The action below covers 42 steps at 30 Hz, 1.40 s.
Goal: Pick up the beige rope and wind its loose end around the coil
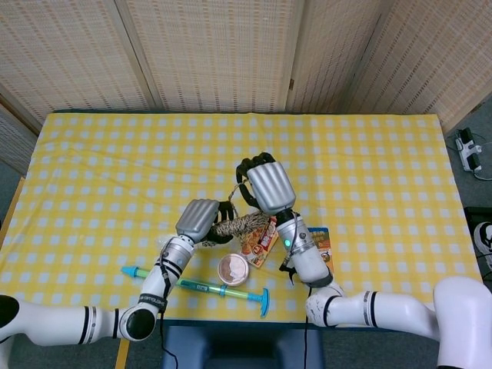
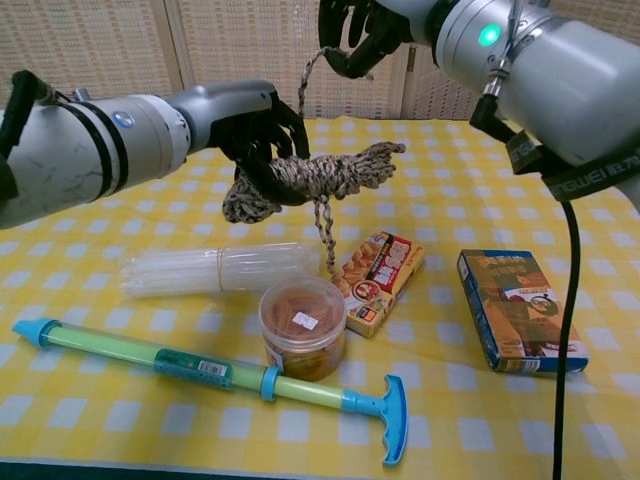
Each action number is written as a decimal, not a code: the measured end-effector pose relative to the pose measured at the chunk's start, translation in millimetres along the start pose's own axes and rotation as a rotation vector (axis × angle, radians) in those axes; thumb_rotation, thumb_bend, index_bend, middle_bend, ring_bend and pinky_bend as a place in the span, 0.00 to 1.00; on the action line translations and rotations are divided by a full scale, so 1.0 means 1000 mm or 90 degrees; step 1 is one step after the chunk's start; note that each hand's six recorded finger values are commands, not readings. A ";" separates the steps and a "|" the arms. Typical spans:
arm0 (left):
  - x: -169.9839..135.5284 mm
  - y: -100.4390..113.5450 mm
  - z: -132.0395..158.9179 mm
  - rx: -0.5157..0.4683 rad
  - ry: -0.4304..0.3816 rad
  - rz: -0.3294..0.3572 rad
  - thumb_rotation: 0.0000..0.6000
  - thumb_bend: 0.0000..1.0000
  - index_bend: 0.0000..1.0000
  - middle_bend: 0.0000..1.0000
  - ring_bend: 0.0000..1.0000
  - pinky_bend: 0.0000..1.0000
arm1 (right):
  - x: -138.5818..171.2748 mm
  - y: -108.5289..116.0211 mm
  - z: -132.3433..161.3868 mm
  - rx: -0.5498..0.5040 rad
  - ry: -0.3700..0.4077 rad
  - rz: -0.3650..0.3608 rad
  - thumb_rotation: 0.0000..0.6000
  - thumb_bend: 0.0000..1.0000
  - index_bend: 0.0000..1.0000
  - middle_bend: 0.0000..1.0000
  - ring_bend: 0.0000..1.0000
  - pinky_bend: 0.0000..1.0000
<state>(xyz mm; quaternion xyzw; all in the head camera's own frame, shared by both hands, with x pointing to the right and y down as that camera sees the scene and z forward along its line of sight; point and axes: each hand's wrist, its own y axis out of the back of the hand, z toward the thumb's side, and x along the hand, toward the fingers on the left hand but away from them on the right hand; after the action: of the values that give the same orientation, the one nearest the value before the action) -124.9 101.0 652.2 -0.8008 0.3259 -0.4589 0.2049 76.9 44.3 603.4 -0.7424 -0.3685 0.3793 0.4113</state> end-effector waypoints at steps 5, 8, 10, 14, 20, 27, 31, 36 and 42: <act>0.014 0.003 -0.016 -0.049 0.072 0.002 1.00 0.29 0.64 0.65 0.58 0.66 | 0.008 0.003 0.008 -0.015 0.016 0.002 1.00 0.58 0.65 0.45 0.39 0.28; 0.022 0.009 -0.030 -0.071 0.116 0.014 1.00 0.29 0.64 0.65 0.59 0.66 | 0.014 0.007 0.014 -0.021 0.030 -0.002 1.00 0.58 0.65 0.45 0.39 0.28; 0.026 0.015 -0.040 -0.095 0.144 0.028 1.00 0.29 0.64 0.65 0.59 0.67 | 0.020 0.011 0.016 -0.027 0.039 -0.008 1.00 0.58 0.65 0.45 0.40 0.28; 0.029 0.024 -0.052 -0.165 0.169 0.053 1.00 0.29 0.64 0.65 0.60 0.68 | 0.034 0.018 0.016 -0.039 0.055 -0.020 1.00 0.58 0.66 0.46 0.40 0.28; 0.028 0.046 -0.072 -0.319 0.187 0.091 1.00 0.29 0.64 0.65 0.60 0.68 | 0.064 0.019 0.001 -0.066 0.065 -0.023 1.00 0.58 0.66 0.46 0.41 0.28; 0.013 0.085 -0.085 -0.530 0.151 0.117 1.00 0.29 0.64 0.65 0.59 0.68 | 0.096 0.000 -0.030 -0.061 0.050 0.022 1.00 0.58 0.66 0.47 0.41 0.28; -0.001 0.108 -0.087 -0.597 0.113 0.127 1.00 0.29 0.63 0.65 0.59 0.68 | 0.101 -0.011 -0.044 -0.050 0.035 0.043 1.00 0.58 0.66 0.47 0.41 0.28; -0.016 0.123 -0.079 -0.641 0.065 0.115 1.00 0.29 0.63 0.65 0.59 0.68 | 0.100 -0.025 -0.061 -0.045 0.008 0.070 1.00 0.58 0.66 0.47 0.42 0.28; -0.029 0.123 -0.062 -0.626 0.007 0.080 1.00 0.29 0.63 0.65 0.59 0.68 | 0.088 -0.037 -0.070 -0.090 -0.028 0.096 1.00 0.58 0.67 0.47 0.42 0.28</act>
<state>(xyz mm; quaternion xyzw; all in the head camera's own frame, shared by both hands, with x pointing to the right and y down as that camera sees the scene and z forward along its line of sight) -231.0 33.1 588.1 -0.7790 0.5524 -0.2417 -0.1719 168.0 111.2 639.5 -0.7866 -0.3463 0.3984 0.3203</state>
